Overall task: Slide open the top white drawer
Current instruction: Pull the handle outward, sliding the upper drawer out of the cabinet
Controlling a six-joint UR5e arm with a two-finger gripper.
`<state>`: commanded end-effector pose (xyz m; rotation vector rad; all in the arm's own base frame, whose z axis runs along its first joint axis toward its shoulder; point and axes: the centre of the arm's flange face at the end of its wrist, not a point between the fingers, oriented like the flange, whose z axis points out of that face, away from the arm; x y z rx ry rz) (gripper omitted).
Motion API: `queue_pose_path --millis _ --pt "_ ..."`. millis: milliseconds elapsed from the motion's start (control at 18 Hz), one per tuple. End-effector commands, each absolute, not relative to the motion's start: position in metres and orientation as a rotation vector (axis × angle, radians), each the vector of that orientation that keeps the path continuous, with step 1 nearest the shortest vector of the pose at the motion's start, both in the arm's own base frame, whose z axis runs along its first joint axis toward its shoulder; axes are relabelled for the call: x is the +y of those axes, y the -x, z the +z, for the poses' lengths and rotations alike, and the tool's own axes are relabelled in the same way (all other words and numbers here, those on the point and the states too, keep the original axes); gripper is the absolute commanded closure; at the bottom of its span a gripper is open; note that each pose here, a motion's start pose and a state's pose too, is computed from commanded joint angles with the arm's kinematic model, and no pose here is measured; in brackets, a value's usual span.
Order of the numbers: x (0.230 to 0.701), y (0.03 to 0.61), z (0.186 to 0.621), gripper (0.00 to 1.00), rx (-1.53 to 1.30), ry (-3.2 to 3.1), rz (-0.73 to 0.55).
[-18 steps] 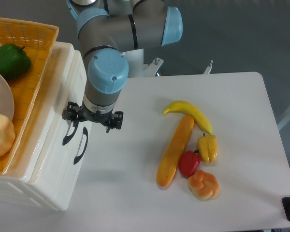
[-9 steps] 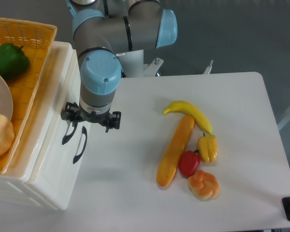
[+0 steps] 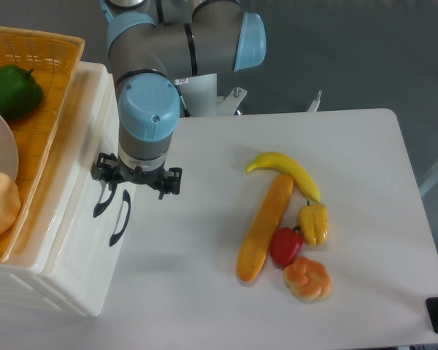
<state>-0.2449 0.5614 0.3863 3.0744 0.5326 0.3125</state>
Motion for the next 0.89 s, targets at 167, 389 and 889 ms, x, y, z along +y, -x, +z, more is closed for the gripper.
queue_pose_path --millis 167,389,889 --pt "0.561 0.247 0.388 0.0 0.53 -3.084 0.304" --pt "0.56 0.251 0.387 0.0 0.532 -3.081 0.297" --pt "0.557 0.262 0.392 0.0 0.545 -3.09 0.291"
